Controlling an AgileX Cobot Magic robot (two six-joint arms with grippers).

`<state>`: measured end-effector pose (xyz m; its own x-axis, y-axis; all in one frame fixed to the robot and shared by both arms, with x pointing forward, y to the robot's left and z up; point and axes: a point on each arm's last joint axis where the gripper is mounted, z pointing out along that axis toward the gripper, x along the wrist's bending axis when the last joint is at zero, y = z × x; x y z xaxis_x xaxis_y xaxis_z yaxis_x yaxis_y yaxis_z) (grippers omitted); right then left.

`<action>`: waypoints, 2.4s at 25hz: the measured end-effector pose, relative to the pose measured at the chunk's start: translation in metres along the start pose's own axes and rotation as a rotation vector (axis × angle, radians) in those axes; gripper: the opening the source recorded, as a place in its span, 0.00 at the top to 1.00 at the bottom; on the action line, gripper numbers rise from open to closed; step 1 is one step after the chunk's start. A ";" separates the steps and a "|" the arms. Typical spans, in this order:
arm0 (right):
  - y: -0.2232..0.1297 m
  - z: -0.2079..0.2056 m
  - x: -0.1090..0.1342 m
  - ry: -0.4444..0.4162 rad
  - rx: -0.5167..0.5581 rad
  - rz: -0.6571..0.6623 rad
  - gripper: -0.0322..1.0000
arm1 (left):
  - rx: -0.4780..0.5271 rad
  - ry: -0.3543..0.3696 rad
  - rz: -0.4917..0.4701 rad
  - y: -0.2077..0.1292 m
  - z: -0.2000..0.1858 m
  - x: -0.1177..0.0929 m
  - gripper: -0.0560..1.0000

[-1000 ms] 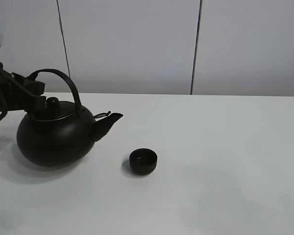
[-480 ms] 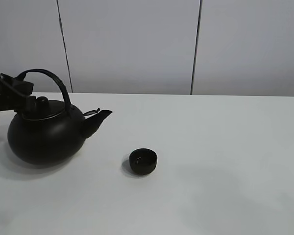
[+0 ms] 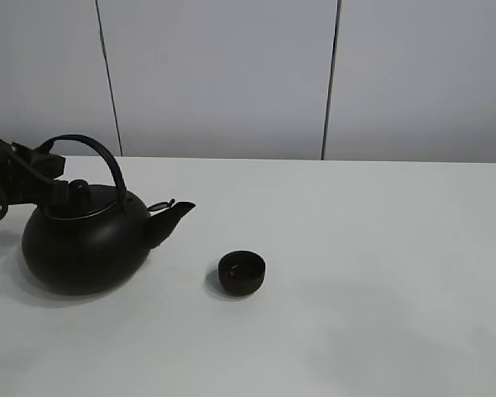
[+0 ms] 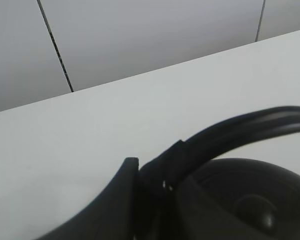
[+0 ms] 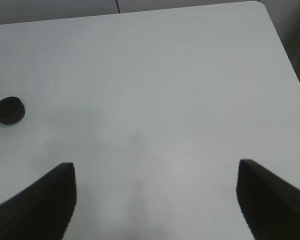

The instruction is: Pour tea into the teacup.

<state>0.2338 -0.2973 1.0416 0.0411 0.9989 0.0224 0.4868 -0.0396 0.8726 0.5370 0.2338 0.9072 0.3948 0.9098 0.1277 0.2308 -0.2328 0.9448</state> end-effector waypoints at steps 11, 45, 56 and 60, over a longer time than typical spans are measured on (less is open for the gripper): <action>0.000 0.000 0.000 0.000 -0.001 0.000 0.39 | -0.018 -0.001 0.000 0.000 0.000 0.000 0.81; 0.000 0.000 0.000 0.000 0.000 0.000 0.39 | 0.001 0.022 -0.029 0.061 -0.074 -0.002 0.46; 0.000 0.000 0.000 0.000 0.000 0.000 0.39 | 0.140 0.339 -0.178 0.162 -0.101 0.051 0.29; 0.000 0.000 0.000 0.000 0.000 0.000 0.39 | 0.163 0.461 -0.222 0.158 -0.122 0.078 0.29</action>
<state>0.2337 -0.2973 1.0416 0.0411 0.9989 0.0224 0.4869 -0.0396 0.8725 0.4955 0.3100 1.1033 -0.1026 0.9911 0.0844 0.4138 -0.0346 0.9097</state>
